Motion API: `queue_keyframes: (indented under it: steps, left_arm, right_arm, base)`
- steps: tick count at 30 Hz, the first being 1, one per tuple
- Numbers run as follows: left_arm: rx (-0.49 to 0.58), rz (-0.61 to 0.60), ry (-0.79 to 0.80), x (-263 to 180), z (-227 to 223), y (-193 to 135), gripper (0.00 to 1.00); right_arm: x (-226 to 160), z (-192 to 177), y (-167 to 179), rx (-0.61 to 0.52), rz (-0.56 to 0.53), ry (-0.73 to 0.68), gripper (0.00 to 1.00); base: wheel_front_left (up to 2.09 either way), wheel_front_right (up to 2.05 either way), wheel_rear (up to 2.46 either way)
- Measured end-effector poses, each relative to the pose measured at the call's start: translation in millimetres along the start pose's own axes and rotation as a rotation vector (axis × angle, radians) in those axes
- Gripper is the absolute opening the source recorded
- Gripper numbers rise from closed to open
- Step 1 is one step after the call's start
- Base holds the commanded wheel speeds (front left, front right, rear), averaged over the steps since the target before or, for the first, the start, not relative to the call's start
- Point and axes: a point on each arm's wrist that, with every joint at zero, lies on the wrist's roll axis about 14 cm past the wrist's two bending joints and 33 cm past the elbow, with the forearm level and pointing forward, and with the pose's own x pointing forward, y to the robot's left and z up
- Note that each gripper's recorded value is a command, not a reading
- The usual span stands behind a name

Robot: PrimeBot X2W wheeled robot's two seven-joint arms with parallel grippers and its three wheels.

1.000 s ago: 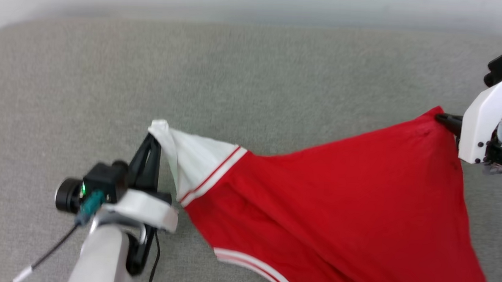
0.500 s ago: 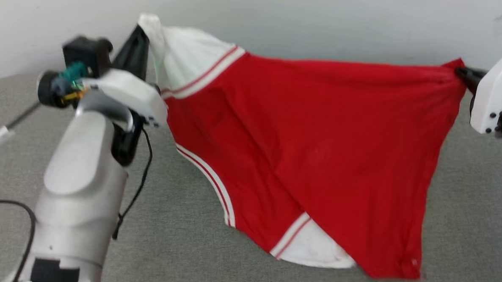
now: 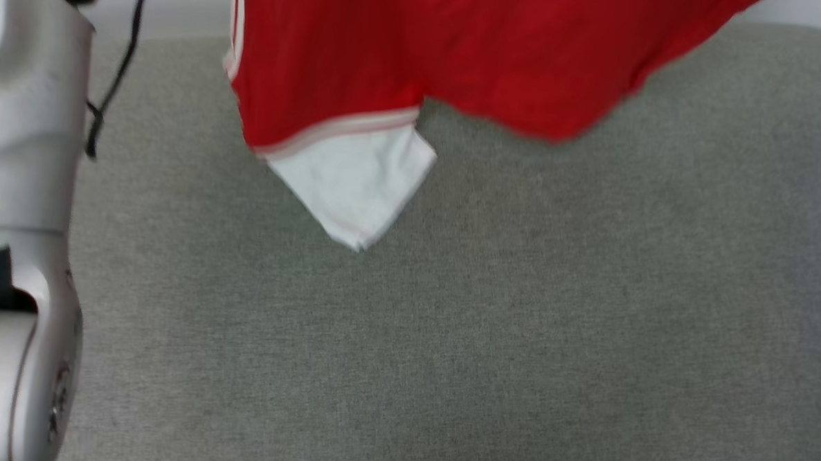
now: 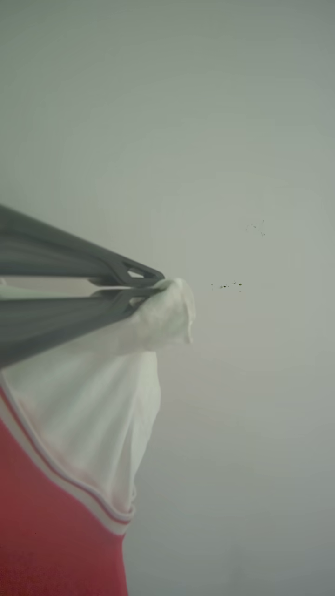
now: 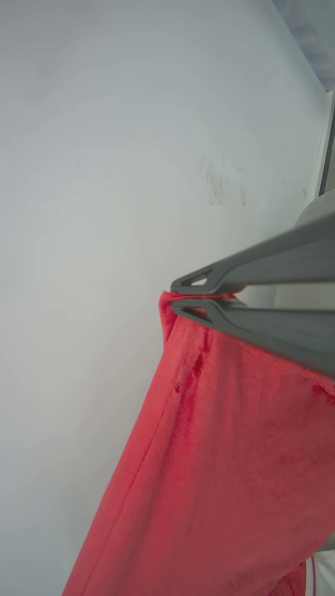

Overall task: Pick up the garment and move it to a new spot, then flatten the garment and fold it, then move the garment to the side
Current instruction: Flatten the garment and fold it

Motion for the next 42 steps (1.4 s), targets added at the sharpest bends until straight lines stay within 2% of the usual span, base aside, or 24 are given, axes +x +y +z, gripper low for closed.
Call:
queue_keyframes:
  steps: [6, 10, 14, 23, 29, 33, 38, 42]
  left_arm:
    - [0.034, -0.022, -0.093, 42, 14, 1, 0.0]
    - [0.034, -0.018, -0.118, 61, 6, 6, 0.0]
    - [0.031, -0.003, -0.087, 71, -27, 13, 0.0]
    - [0.008, 0.018, 0.052, 67, -126, 19, 0.0]
    - [-0.03, 0.032, 0.144, 47, -180, 20, 0.0]
    - [-0.024, 0.027, 0.209, 27, -198, 19, 0.0]
    - [-0.044, 0.034, 0.29, -9, -213, 20, 0.0]
    - [-0.104, 0.052, 0.365, -55, -222, 14, 0.0]
  right_arm:
    - [33, 17, -12, -0.064, -0.025, -0.103, 0.0]
    - [56, 15, -16, -0.083, -0.033, -0.14, 0.0]
    - [80, 1, -11, -0.09, -0.024, -0.151, 0.0]
    - [123, -59, 20, -0.071, 0.04, -0.085, 0.0]
    - [137, -96, 42, -0.058, 0.091, -0.026, 0.0]
    - [133, -108, 54, -0.048, 0.122, 0.003, 0.0]
    - [111, -128, 70, -0.018, 0.162, 0.056, 0.0]
    - [80, -150, 78, 0.006, 0.185, 0.12, 0.0]
  base:
    - [0.0, 0.0, 0.0]
    - [0.0, 0.0, 0.0]
    - [0.0, 0.0, 0.0]
    - [0.0, 0.0, 0.0]
    - [0.0, 0.0, 0.0]
    - [0.0, 0.0, 0.0]
    - [0.0, 0.0, 0.0]
    - [0.0, 0.0, 0.0]
